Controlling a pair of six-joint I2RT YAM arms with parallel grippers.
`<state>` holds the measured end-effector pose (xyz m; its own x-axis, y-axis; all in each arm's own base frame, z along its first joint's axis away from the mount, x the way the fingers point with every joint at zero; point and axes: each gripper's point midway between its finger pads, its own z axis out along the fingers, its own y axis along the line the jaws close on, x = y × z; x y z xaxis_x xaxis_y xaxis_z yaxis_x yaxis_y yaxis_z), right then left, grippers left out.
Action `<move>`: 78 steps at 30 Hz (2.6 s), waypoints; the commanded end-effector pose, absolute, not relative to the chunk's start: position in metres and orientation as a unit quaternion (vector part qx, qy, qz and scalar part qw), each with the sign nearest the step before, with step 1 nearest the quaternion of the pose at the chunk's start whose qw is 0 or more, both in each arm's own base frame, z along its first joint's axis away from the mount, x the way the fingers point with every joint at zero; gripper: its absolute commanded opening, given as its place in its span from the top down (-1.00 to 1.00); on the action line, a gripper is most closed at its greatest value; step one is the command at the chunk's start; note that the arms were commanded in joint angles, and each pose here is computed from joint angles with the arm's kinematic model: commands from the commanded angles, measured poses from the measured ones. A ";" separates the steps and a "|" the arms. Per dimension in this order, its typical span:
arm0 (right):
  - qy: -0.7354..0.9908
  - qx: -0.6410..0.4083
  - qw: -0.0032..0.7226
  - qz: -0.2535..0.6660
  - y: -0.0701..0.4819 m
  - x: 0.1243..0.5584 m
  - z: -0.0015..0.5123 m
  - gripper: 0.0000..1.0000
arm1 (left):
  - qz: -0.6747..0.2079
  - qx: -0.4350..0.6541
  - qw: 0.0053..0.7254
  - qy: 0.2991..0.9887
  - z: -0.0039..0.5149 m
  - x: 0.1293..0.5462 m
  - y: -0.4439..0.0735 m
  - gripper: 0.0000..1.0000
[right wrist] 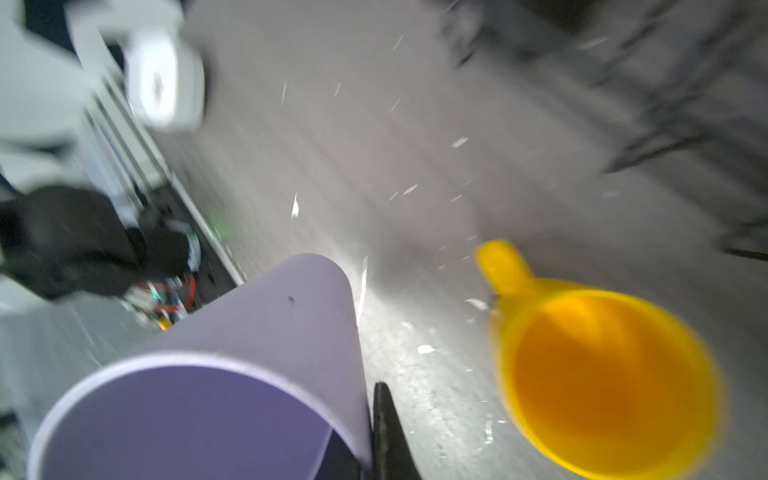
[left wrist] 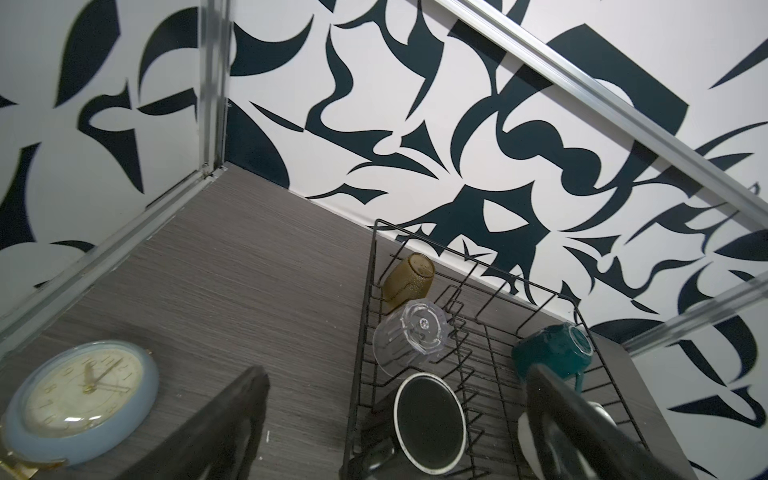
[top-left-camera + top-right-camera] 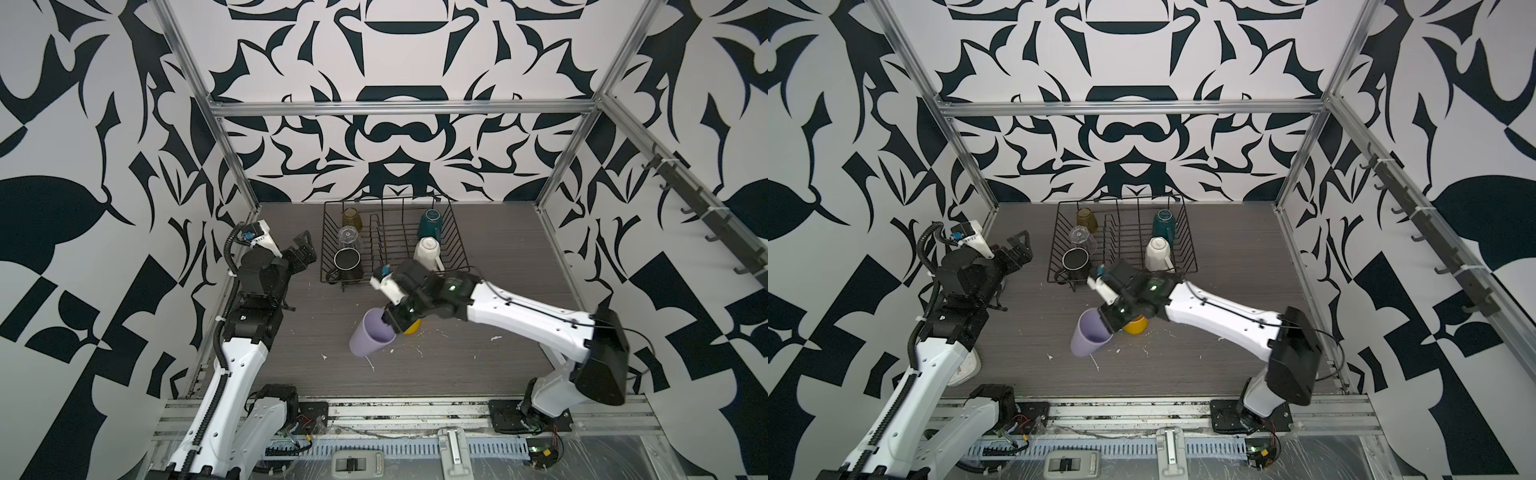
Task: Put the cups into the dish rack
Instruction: 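Lift the lavender cup and carry it above the rack with the right gripper, then grasp the lavender cup base with the left gripper while the right gripper holds it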
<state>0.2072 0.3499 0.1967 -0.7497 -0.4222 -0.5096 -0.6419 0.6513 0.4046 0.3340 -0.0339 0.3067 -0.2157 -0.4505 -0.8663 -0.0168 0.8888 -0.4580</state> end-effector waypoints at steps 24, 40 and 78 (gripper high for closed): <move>0.721 -0.052 0.305 0.619 0.255 0.347 0.341 1.00 | -0.517 0.209 0.517 0.649 0.352 0.296 -0.184 -0.99; 0.704 -0.177 0.260 0.637 0.297 0.300 0.357 1.00 | -0.540 0.266 0.493 0.628 0.349 0.282 -0.214 -0.99; 0.661 -0.203 0.210 0.691 0.329 0.294 0.359 1.00 | -0.600 0.380 0.434 0.555 0.359 0.231 -0.244 -0.72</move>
